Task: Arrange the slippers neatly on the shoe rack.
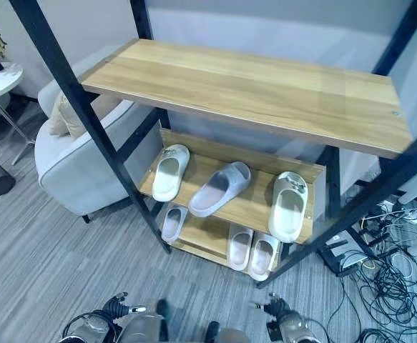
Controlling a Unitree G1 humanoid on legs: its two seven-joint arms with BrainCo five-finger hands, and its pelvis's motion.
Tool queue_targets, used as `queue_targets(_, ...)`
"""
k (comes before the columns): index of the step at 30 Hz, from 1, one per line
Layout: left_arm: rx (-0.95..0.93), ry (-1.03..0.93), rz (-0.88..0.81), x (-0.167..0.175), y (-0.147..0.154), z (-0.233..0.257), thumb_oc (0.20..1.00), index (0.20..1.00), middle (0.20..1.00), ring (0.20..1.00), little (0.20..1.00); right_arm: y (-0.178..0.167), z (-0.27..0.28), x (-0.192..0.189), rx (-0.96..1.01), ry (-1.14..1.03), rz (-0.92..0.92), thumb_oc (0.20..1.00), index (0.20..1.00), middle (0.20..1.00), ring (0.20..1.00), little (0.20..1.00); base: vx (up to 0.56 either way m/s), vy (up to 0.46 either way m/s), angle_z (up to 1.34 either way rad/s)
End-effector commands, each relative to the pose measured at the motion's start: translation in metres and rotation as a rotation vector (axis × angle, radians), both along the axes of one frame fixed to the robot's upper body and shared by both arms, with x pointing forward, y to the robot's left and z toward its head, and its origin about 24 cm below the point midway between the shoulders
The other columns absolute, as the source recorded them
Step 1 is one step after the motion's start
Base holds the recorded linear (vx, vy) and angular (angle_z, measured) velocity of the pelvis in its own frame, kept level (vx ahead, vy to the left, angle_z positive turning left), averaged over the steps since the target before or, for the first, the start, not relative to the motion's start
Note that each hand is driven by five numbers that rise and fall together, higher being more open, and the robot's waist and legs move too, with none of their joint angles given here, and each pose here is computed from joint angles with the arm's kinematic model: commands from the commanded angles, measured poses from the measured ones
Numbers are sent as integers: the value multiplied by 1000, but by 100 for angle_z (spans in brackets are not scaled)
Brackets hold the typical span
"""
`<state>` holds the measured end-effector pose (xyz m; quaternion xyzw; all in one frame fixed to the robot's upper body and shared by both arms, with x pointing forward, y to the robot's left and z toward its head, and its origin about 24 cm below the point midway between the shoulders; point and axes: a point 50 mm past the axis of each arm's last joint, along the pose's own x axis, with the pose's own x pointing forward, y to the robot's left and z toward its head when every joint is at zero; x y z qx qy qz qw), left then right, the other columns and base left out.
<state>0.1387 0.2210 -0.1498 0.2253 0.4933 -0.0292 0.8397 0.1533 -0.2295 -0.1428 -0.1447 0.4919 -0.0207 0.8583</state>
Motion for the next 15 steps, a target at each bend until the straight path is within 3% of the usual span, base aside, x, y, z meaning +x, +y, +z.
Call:
queue_targets(1,0,3,83,-5,-2,-3,1000,1000,1000,1000,1000,-13,-1,-15,-22,6,-47,1000,1000,1000,1000,1000,195,266,-21)
queue_targets(8,20,30,28,-13,-1,-5,1000,1000,1000,1000,1000,-1,-1,-11,28,-36,-66,1000,1000,1000,1000,1000,72,171,4)
queue_targets(12,51,46,-1,-17,5,-5,1000,1000,1000,1000,1000,12,8,11,58,-128,-2,1000,1000,1000,1000,1000,37,101,-17)
queue_targets(15,58,48,-30,-17,5,-5,1000,1000,1000,1000,1000,20,21,34,3,-207,153,1000,1000,1000,1000,1000,8,38,1)
